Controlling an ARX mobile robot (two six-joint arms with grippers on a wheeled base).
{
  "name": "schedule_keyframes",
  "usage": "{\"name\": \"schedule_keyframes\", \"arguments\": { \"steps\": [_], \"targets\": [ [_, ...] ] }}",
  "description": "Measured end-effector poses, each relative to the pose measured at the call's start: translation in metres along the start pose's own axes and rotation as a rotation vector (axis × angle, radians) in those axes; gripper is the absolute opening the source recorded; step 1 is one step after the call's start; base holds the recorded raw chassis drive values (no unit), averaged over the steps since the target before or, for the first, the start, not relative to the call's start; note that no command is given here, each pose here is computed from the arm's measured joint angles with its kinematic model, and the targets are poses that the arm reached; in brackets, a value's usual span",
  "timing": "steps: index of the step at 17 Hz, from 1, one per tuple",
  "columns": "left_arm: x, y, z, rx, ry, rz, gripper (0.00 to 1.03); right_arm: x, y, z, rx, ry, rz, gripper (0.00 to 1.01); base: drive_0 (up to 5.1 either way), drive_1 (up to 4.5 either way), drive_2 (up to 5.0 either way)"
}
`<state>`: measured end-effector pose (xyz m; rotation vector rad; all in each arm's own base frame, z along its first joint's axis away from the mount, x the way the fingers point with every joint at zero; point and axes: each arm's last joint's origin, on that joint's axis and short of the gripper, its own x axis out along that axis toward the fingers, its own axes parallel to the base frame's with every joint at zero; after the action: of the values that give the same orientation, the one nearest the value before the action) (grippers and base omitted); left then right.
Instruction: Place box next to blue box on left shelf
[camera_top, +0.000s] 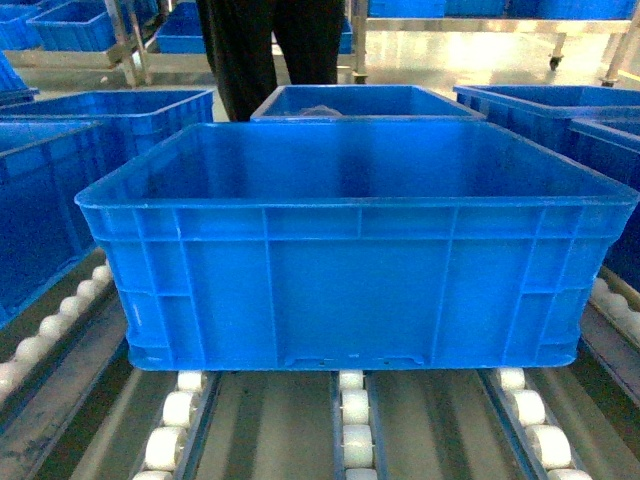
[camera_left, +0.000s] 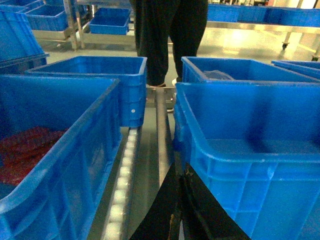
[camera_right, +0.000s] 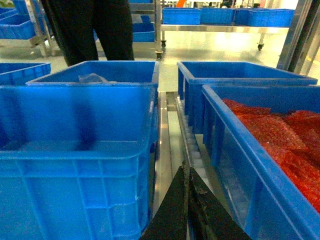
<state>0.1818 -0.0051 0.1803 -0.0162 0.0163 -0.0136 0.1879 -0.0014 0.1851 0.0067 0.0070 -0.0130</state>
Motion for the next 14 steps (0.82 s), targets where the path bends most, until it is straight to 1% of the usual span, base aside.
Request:
{"name": "schedule_keyframes", "arguments": {
  "steps": [1,4,5,6,7,8,9,14],
  "targets": [
    [-0.006,0.005,-0.002,-0.001,0.001,0.023,0.01,-0.007,0.0,-0.004,0.0,0.008,0.005,0.01,0.0,0.0,0.0],
    [-0.024,0.005,-0.007,-0.001,-0.004,0.013,0.01,-0.026,0.0,-0.009,0.0,0.002,0.006,0.01,0.0,0.0,0.0],
    [-0.029,0.005,-0.012,-0.001,-0.035,0.014,0.01,-0.031,0.0,-0.011,0.0,0.005,0.006,0.01,0.0,0.0,0.0],
    [-0.034,0.005,-0.02,-0.001,0.015,0.014,0.01,-0.037,0.0,-0.014,0.0,-0.025,0.007,0.01,0.0,0.0,0.0],
    [-0.037,0.005,-0.018,-0.001,0.002,0.014,0.01,-0.041,0.0,-0.021,0.0,0.003,0.007,0.01,0.0,0.0,0.0],
    [-0.042,0.005,-0.014,0.0,-0.019,0.013,0.01,-0.045,0.0,-0.024,0.0,0.024,0.007,0.01,0.0,0.0,0.0],
    [-0.045,0.005,-0.013,0.0,-0.021,0.014,0.01,-0.049,0.0,-0.019,0.0,-0.012,0.007,0.01,0.0,0.0,0.0],
    [-0.059,0.004,-0.009,-0.001,-0.033,0.014,0.01,-0.064,0.0,-0.015,0.0,-0.021,0.007,0.01,0.0,0.0,0.0]
  ]
}}
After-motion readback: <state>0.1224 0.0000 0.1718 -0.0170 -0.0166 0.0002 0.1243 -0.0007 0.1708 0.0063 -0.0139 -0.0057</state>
